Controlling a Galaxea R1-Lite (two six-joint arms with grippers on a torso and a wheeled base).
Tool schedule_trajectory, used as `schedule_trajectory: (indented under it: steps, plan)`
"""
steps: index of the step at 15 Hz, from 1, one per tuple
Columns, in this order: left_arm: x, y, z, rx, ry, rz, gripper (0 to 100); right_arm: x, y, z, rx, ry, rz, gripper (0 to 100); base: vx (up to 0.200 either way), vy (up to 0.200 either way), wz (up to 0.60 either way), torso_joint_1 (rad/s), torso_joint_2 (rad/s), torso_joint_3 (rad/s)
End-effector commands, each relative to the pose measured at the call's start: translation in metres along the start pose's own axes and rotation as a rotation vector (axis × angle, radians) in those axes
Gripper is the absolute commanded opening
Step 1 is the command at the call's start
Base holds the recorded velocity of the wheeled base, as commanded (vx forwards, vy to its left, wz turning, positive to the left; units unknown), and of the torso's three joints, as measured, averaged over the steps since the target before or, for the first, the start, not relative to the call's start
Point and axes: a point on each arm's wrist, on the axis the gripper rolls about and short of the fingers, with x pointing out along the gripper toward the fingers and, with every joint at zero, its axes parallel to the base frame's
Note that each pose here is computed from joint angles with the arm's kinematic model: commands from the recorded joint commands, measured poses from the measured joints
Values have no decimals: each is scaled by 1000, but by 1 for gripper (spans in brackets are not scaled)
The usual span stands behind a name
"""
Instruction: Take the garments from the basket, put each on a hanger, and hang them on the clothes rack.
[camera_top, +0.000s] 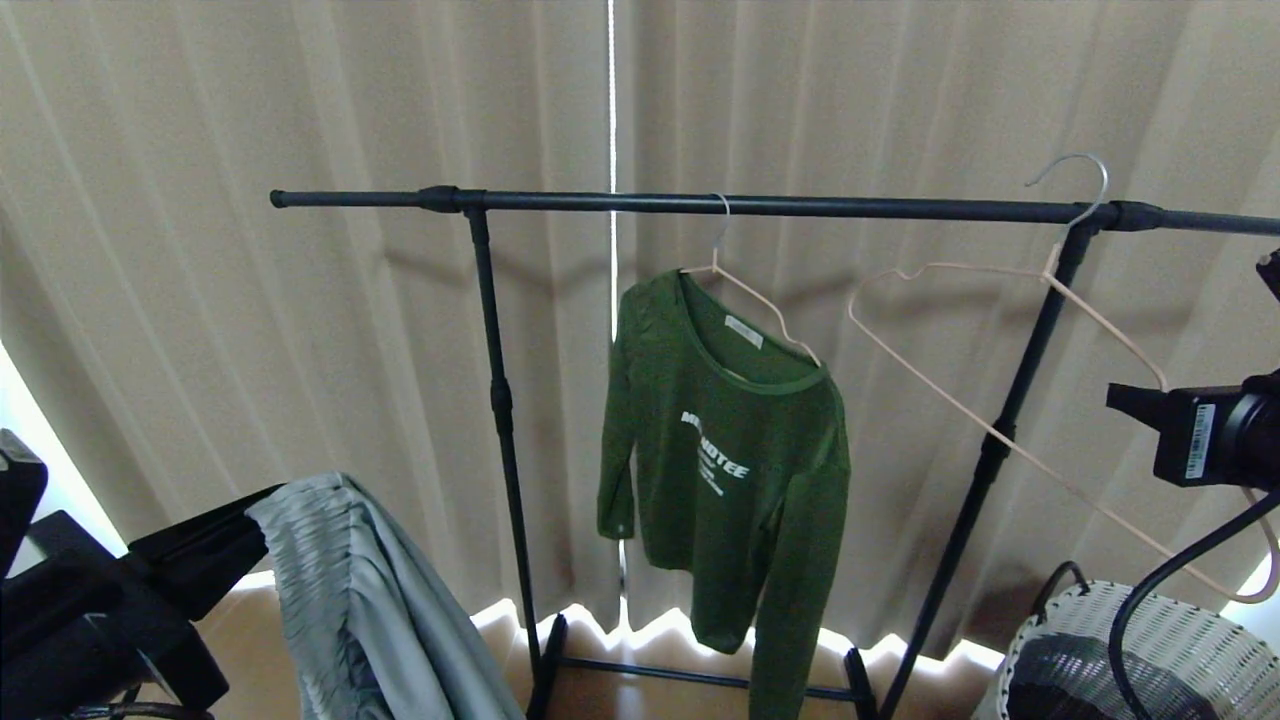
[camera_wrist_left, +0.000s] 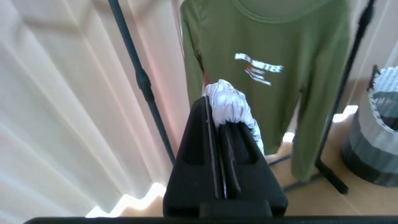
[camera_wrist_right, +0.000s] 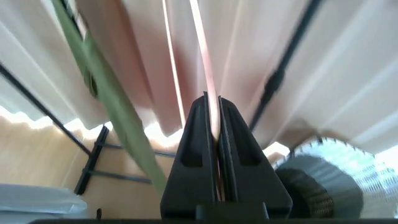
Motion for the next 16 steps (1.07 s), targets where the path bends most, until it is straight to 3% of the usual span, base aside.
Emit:
schedule_trajectory:
  steps: [1,5,10,14,16]
  plan:
    - [-2,-1,-3,2,7,-1,0,-2,-1,-6,-2,-8,-2,0,0,0,0,0,0,0]
    - [-3,-1,-5,17,13,-1,0,1,-2,-20,2,-24,1,0,0,0,0,0,0,0]
    - [0,1,1,33,21,41,0,-4,-2,-17,10,-71,14,0,0,0,0,0,0,0]
    - [7,7,21,33,118,74,0,-13,0,-14,10,-97,114,0,0,0,0,0,0,0]
    - [18,11,43,26,159,67,0,-16,7,-12,-1,-101,216,0,0,0,0,0,0,0]
